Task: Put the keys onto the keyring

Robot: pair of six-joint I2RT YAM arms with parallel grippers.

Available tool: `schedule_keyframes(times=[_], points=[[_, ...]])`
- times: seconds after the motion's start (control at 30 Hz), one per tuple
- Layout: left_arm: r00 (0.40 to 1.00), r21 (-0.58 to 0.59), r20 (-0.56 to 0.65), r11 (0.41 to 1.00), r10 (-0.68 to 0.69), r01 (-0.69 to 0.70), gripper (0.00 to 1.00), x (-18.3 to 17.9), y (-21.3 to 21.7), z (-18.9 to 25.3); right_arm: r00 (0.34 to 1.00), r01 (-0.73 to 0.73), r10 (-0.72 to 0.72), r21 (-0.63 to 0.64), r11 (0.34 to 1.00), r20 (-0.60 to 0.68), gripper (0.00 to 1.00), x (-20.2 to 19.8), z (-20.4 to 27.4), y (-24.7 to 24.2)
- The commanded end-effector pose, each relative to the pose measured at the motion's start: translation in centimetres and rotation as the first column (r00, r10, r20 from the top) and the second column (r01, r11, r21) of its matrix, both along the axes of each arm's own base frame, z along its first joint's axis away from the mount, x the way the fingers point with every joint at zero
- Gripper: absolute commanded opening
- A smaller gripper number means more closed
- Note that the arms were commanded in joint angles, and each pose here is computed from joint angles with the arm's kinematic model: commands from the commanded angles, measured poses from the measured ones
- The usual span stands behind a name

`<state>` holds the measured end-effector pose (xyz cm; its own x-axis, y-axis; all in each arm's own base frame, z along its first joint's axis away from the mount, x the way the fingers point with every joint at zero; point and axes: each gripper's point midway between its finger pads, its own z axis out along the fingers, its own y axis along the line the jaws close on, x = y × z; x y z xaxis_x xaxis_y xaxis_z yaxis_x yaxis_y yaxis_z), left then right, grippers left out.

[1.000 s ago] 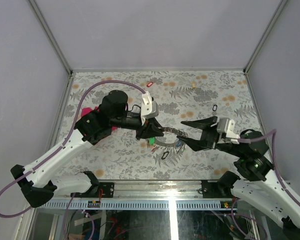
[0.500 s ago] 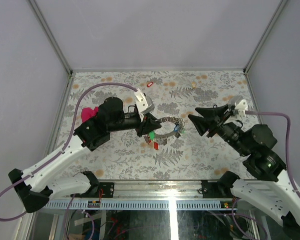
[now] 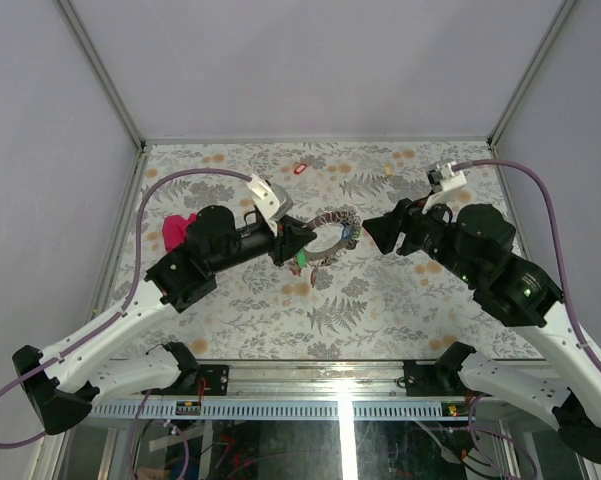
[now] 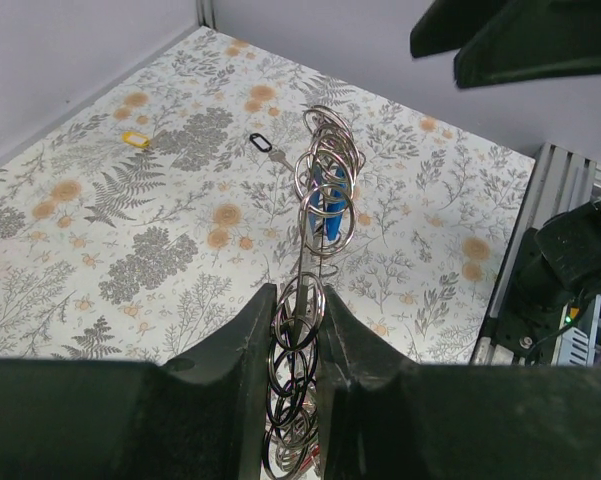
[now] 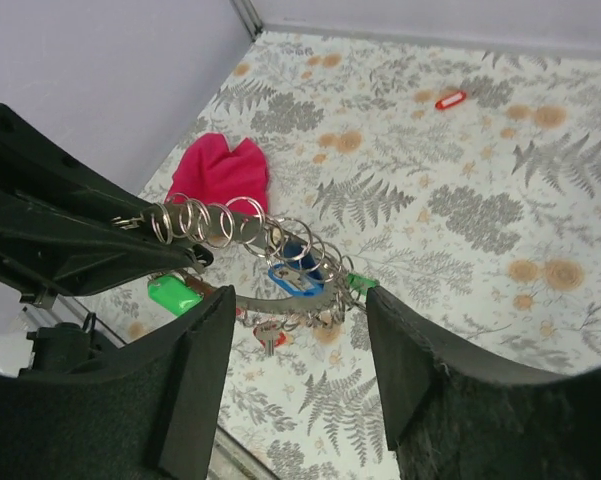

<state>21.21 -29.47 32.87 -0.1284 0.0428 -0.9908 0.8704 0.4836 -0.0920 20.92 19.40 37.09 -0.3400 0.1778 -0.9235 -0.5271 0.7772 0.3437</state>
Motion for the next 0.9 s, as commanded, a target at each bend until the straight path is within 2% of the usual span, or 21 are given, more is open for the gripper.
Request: schedule_keyframes(times=[0.0, 0.1, 0.23, 0.4, 0.87], points=[[0.992, -0.17, 0.108, 0.984, 0.066, -0.047, 0.0, 0.4, 0.7, 5.6, 0.997, -0.038, 0.044, 0.1, 0.994, -0.06, 0.56, -0.5, 1.7, 1.5], [0.992, -0.186, 0.102, 0.981, 0.081, -0.061, 0.0, 0.5, 0.9, 5.9, 0.993, -0.095, 0.109, 0.22, 0.971, -0.05, 0.45, -0.9, 3.7, 3.1], [0.992, -0.202, 0.096, 0.978, 0.081, -0.06, 0.0, 0.5, 0.8, 6.2, 0.983, -0.174, 0.186, 0.327, 0.929, -0.006, 0.41, -1.4, 4.9, 4.7], [0.993, -0.209, 0.095, 0.977, 0.071, -0.049, 0.0, 0.5, 0.6, 6.4, 0.971, -0.219, 0.238, 0.356, 0.908, -0.01, 0.41, -1.0, 4.2, 6.5], [0.994, -0.207, 0.095, 0.978, 0.058, -0.037, 0.0, 0.3, 0.4, 6.6, 0.976, -0.19, 0.215, 0.403, 0.895, -0.018, 0.36, 0.7, 3.5, 7.7]])
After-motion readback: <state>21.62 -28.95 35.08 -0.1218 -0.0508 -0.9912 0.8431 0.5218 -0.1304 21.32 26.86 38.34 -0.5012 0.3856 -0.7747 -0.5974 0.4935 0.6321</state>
